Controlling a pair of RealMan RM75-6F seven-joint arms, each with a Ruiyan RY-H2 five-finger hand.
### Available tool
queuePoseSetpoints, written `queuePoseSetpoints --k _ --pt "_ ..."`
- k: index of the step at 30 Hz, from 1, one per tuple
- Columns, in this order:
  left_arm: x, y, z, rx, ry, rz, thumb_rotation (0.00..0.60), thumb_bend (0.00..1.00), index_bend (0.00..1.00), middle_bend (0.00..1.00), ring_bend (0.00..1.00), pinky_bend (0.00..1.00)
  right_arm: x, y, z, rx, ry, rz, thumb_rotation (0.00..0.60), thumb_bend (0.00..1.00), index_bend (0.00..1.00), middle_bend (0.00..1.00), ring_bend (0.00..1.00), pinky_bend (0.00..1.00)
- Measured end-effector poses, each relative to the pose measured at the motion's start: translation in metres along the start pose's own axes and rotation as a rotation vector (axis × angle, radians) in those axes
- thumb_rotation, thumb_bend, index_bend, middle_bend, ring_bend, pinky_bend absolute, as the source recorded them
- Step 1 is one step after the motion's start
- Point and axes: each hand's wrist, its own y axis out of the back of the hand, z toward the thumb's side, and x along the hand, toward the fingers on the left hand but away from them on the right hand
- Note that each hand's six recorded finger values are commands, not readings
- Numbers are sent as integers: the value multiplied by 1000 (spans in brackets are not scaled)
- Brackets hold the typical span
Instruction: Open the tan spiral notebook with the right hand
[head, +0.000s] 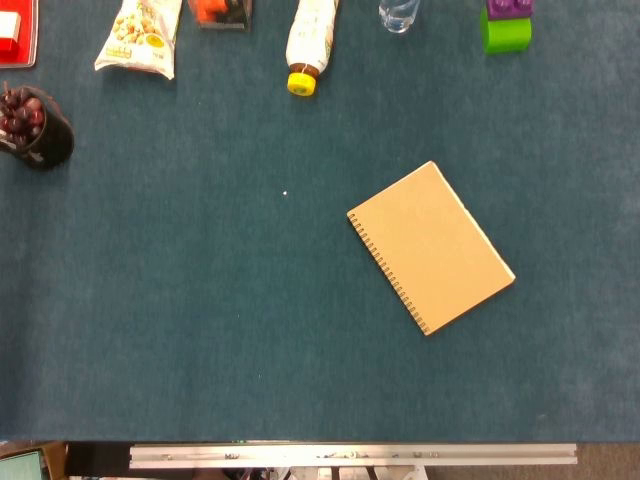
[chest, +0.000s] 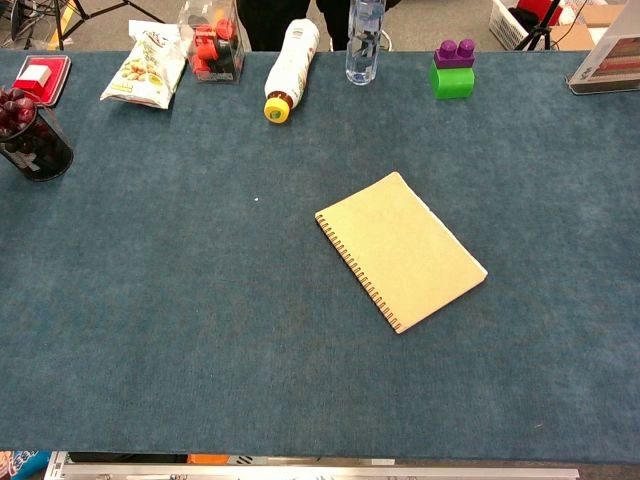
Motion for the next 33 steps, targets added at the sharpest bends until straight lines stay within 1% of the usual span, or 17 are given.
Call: queuePoseSetpoints --k 3,8,14,20,26,29,33 --pt "-1 -1 0 14 -1 -15 600 73 288 63 3 73 2 -1 -3 1 -12 2 600 0 192 0 53 200" --pt "-1 -4 -2 9 6 -44 600 73 306 111 33 83 2 0 -4 3 -18 -3 600 0 192 0 51 200" --pt "-1 -7 0 14 12 -92 600 73 349 177 83 171 -2 0 -4 13 -18 -2 600 0 192 3 51 200" --pt "-2 -8 0 13 15 -99 600 73 366 202 101 204 -8 0 -6 37 -5 -6 600 0 192 15 51 200" --pt "-1 -10 1 19 17 -119 600 73 398 226 119 218 -28 2 -2 84 60 -36 600 0 192 35 51 200" --pt "-1 -10 1 18 22 -124 600 73 399 233 120 218 -43 0 2 123 118 -40 600 0 192 35 51 201" --pt "-2 -12 0 19 28 -133 600 73 399 238 120 218 -65 -11 13 189 216 -10 600 0 192 35 51 200"
